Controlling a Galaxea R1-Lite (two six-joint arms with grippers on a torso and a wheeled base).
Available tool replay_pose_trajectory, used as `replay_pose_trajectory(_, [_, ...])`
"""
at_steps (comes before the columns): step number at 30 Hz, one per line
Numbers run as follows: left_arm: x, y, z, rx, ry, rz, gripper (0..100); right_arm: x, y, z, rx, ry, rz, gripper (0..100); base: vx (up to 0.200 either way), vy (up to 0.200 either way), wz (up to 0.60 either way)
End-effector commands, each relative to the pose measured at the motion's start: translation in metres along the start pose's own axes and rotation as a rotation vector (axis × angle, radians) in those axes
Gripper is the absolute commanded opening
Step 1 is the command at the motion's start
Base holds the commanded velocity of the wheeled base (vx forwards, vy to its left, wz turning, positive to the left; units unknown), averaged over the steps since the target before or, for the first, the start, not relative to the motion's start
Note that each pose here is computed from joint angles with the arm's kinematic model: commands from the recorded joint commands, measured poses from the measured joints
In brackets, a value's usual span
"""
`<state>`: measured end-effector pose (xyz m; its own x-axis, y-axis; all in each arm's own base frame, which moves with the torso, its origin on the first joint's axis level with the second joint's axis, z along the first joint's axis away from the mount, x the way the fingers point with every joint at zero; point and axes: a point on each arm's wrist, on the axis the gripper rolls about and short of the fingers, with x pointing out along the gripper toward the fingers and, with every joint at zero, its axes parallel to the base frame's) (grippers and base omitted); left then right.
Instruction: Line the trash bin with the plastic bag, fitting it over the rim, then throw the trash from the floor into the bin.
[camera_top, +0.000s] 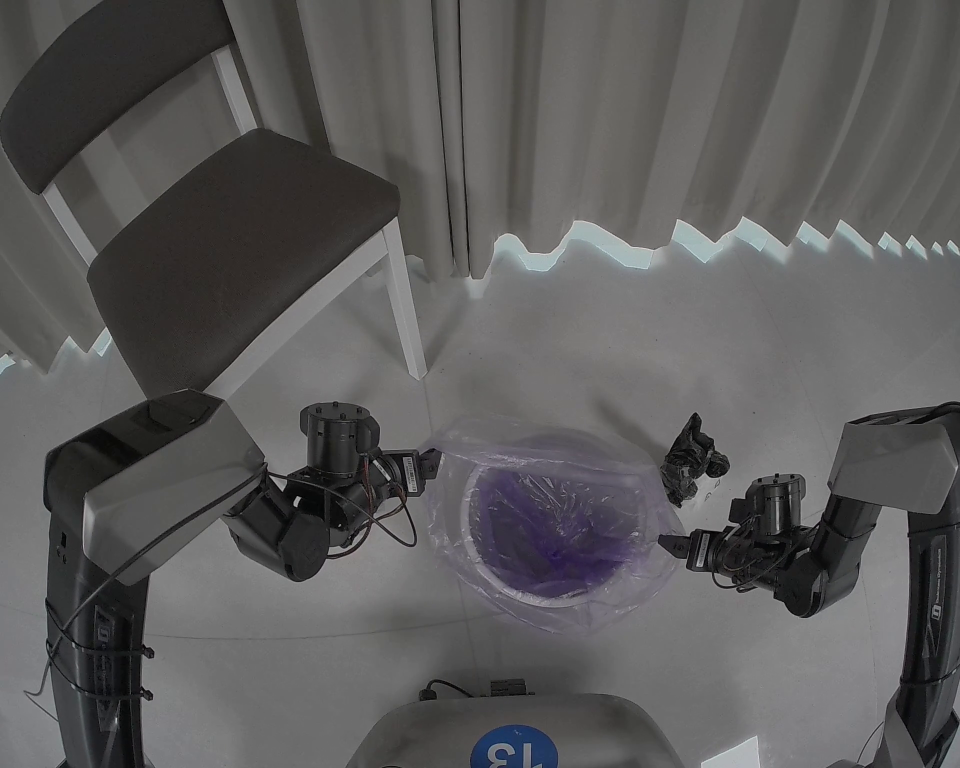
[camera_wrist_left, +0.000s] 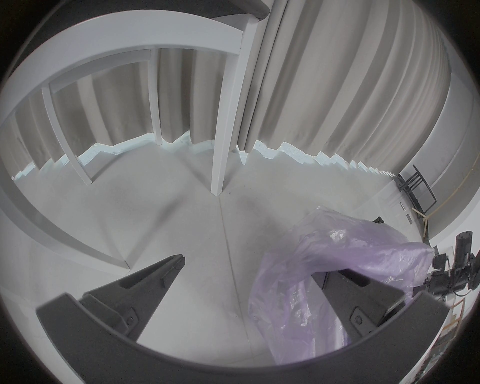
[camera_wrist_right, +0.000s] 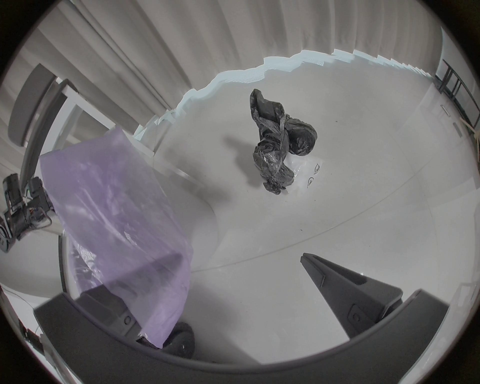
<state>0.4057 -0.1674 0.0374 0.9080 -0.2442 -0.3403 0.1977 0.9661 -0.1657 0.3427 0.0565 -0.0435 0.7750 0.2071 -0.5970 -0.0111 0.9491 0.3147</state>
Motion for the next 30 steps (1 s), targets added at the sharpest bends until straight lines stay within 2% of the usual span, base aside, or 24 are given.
replay_pose_trajectory(1, [0.004, 0.001, -0.004, 0.000, 0.008, 0.003, 100, 0.005, -0.001, -0.004, 0.001, 0.010, -0.004, 100, 0.000, 0.000, 0.00])
replay_pose_trajectory(5, [0.005, 0.001, -0.007, 0.002, 0.016, 0.003, 100, 0.010, -0.004, -0.010, 0.001, 0.029, -0.012, 100, 0.000, 0.000, 0.00])
replay_pose_trajectory(10, [-0.001, -0.003, 0.002, -0.003, -0.010, 0.001, 100, 0.003, -0.003, -0.008, -0.001, 0.028, -0.004, 100, 0.000, 0.000, 0.00])
replay_pose_trajectory(13, [-0.010, -0.006, 0.012, -0.004, -0.021, -0.006, 100, -0.014, 0.002, -0.001, -0.006, 0.018, 0.022, 100, 0.000, 0.000, 0.00])
replay_pose_trajectory(17, [-0.030, -0.011, 0.014, 0.005, 0.009, -0.027, 100, -0.024, 0.006, 0.002, -0.025, 0.008, 0.035, 100, 0.000, 0.000, 0.00])
replay_pose_trajectory(20, [-0.050, -0.019, 0.019, 0.015, 0.035, -0.073, 100, -0.044, 0.010, 0.007, -0.073, -0.025, 0.058, 100, 0.000, 0.000, 0.00])
replay_pose_trajectory(25, [-0.059, -0.018, 0.021, 0.015, 0.041, -0.078, 100, -0.072, 0.018, 0.012, -0.127, -0.061, 0.116, 100, 0.000, 0.000, 0.00])
replay_pose_trajectory(30, [-0.075, -0.015, 0.020, 0.013, 0.042, -0.082, 100, -0.108, 0.039, 0.026, -0.154, -0.158, 0.150, 100, 0.000, 0.000, 0.00])
